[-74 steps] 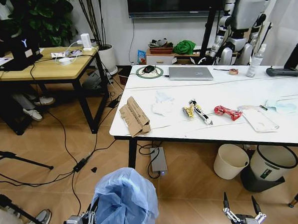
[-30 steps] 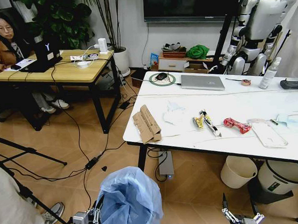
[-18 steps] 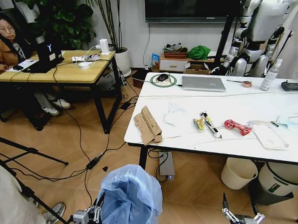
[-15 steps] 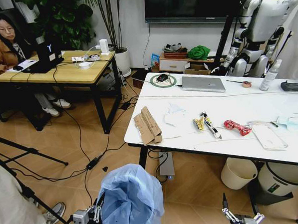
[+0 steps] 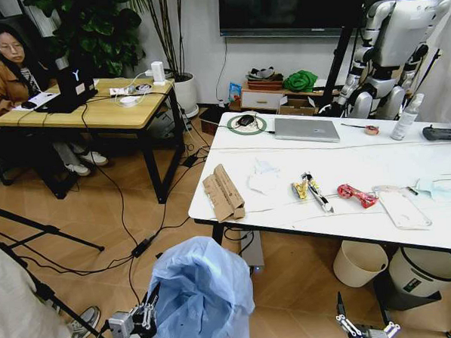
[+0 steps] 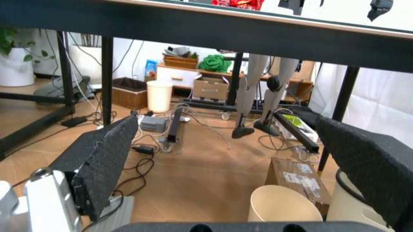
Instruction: Pick up the trash bin and place the trash from the table into it.
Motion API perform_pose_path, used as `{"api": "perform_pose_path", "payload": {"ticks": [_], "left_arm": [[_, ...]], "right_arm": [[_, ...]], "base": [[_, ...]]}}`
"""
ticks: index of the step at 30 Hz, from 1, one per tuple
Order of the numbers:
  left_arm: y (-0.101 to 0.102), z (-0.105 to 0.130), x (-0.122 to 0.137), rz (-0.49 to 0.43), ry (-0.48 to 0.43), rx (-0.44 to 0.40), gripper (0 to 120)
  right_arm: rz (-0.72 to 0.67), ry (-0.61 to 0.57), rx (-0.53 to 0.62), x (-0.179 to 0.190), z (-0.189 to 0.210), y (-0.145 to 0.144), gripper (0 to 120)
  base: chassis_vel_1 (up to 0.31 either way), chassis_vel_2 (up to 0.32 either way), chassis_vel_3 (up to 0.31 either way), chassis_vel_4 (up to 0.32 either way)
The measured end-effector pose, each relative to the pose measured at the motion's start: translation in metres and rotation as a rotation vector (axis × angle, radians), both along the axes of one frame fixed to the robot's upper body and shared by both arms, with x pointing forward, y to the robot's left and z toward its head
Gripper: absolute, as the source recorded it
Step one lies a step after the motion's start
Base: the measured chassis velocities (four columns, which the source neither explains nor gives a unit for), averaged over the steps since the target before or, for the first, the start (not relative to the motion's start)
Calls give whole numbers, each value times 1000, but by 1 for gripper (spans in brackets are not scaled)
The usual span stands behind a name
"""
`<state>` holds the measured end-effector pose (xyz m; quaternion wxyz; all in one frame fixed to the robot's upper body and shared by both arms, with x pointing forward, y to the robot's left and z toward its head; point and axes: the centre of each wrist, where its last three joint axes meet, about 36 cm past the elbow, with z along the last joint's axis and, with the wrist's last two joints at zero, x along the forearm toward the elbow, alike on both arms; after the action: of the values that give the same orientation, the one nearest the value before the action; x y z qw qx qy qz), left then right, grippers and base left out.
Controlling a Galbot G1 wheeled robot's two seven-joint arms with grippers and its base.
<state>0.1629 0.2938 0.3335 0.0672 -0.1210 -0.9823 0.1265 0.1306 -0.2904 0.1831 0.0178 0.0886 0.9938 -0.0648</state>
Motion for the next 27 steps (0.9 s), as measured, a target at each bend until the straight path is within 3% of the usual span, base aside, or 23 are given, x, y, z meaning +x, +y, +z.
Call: {"api": "perform_pose_path", "payload": {"ticks": [27], "left_arm": [[4, -4, 1, -27, 1, 12, 0]], "right_arm": [[-2, 3, 4, 1, -3, 1, 100]], "base": [[-21, -27, -24, -27]]}}
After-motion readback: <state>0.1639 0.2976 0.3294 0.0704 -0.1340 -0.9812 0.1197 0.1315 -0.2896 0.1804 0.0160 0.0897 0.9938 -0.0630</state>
